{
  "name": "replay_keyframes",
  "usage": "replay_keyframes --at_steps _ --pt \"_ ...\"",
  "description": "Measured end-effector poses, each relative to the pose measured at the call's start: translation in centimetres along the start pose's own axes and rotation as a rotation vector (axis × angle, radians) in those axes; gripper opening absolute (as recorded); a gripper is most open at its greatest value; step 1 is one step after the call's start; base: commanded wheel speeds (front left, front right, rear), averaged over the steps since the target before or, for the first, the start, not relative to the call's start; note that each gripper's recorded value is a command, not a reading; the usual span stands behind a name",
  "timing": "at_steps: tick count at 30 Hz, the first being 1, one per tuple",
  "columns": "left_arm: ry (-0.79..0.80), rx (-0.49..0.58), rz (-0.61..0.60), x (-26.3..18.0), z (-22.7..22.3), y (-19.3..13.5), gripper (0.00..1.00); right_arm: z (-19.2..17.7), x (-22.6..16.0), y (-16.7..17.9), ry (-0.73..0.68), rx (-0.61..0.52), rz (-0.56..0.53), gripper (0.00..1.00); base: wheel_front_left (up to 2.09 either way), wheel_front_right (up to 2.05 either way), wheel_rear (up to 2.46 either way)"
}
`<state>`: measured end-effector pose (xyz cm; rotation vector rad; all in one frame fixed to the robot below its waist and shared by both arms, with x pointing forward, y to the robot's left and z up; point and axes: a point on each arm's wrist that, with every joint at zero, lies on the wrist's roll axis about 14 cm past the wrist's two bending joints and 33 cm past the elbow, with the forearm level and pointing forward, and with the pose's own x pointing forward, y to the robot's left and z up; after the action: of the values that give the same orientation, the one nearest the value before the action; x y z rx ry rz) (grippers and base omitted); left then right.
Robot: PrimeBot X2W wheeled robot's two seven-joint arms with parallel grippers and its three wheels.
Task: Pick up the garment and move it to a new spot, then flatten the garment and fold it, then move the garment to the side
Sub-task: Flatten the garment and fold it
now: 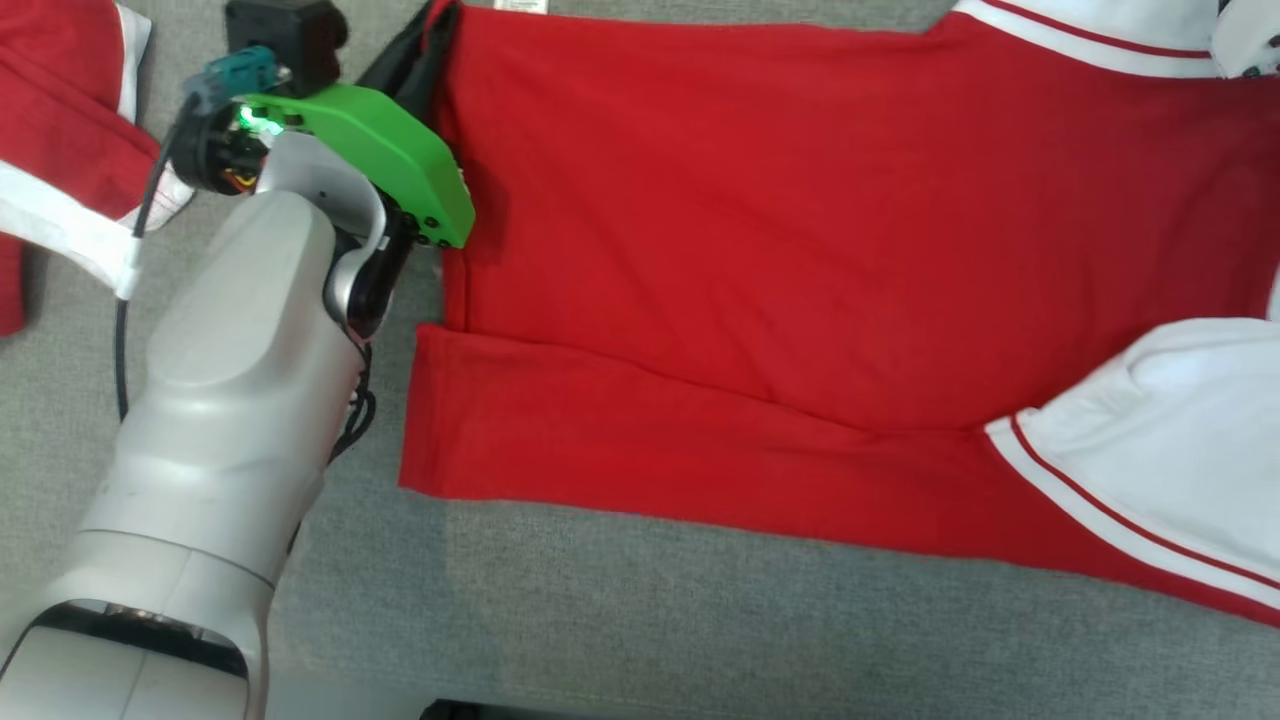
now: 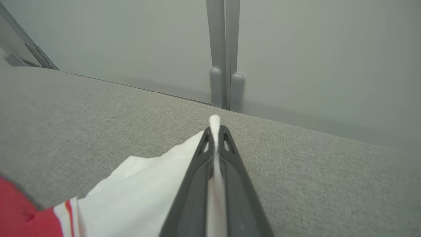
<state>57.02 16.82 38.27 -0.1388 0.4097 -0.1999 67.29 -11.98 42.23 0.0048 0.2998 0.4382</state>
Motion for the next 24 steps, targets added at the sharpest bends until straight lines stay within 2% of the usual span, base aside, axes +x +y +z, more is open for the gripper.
replay_keyframes --at_steps 6,10,17,21,24 --pt "-0.117 -0.013 -0.014 -0.5 4.5 -0.4 0.0 3.3 -3.5 0.0 -0.159 -0.014 0.007 0.0 0.0 0.0 0.0" --pt "-0.175 -0.078 -0.013 -1.7 5.4 -0.4 0.0 3.8 -6.5 0.5 -0.223 -0.007 0.017 0.0 0.0 0.0 0.0" --pt "-0.172 -0.273 -0.017 -4.7 2.2 -1.4 0.0 -0.1 -12.5 2.1 -0.21 0.08 0.008 0.0 0.0 0.0 0.0" --pt "-0.137 -0.343 -0.003 -6.6 -0.4 -1.6 0.0 -3.0 -15.9 3.2 -0.183 0.17 -0.024 0.0 0.0 0.0 0.0" --pt "-0.13 -0.353 0.004 -7.9 -1.3 -1.8 0.0 -4.4 -18.0 3.7 -0.181 0.229 -0.063 0.0 0.0 0.0 0.0"
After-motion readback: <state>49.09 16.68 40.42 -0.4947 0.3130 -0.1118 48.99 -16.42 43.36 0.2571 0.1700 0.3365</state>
